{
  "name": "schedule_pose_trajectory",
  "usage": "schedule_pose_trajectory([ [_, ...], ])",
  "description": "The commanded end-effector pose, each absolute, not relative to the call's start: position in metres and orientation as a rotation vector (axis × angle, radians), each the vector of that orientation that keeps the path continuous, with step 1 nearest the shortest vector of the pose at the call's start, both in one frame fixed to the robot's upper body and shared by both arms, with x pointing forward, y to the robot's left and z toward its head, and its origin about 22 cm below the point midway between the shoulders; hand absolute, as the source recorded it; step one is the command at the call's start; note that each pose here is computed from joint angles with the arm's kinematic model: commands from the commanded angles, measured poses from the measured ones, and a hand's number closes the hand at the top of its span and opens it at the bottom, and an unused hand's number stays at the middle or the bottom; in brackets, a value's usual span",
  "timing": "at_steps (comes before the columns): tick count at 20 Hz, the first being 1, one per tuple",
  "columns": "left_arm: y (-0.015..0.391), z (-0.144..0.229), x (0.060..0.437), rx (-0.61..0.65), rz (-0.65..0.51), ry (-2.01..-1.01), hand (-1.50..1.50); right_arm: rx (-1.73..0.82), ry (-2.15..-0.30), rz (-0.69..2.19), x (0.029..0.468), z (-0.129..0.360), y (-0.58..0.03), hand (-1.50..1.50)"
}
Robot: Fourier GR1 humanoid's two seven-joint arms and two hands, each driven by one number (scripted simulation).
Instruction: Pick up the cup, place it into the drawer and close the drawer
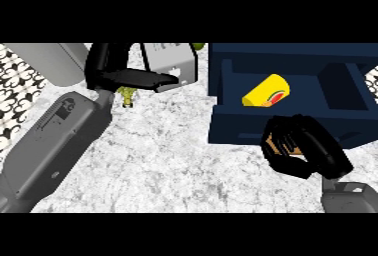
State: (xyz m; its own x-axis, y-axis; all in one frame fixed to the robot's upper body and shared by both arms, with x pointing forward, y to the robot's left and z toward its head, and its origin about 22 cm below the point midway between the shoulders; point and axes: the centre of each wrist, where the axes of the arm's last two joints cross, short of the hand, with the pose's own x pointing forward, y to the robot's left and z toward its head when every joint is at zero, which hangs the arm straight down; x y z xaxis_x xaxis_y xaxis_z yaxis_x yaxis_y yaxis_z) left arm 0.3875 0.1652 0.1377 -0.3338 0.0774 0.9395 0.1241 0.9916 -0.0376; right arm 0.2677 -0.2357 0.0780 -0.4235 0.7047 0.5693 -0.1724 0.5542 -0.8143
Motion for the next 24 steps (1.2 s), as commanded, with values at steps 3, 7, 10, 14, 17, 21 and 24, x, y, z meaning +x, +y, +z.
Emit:
schedule_pose_trajectory([
  [3, 0.220, 0.120, 0.373, -0.131, -0.013, -1.920, -1.50, -0.606, -1.645, 1.275, 0.301, 0.039, -0.221, 1.50],
  [7, 0.226, 0.119, 0.360, -0.147, -0.020, -1.921, -1.50, -0.633, -1.609, 1.340, 0.329, 0.012, -0.193, 1.50],
  [10, 0.254, 0.114, 0.336, -0.126, -0.018, -1.909, -1.50, -0.640, -1.592, 1.289, 0.348, 0.001, -0.216, 1.50],
  [14, 0.271, 0.115, 0.338, -0.117, -0.014, -1.918, -1.50, -0.619, -1.583, 1.267, 0.383, 0.001, -0.214, 1.50],
  [17, 0.273, 0.114, 0.334, -0.130, 0.013, -1.900, -1.50, -0.591, -1.562, 1.268, 0.397, -0.001, -0.211, 1.50],
  [21, 0.276, 0.111, 0.333, -0.148, -0.030, -1.914, -1.50, -0.588, -1.533, 1.246, 0.415, 0.010, -0.227, 1.50],
  [24, 0.282, 0.112, 0.337, -0.149, -0.012, -1.923, -1.50, -0.594, -1.523, 1.209, 0.431, 0.033, -0.229, 1.50],
])
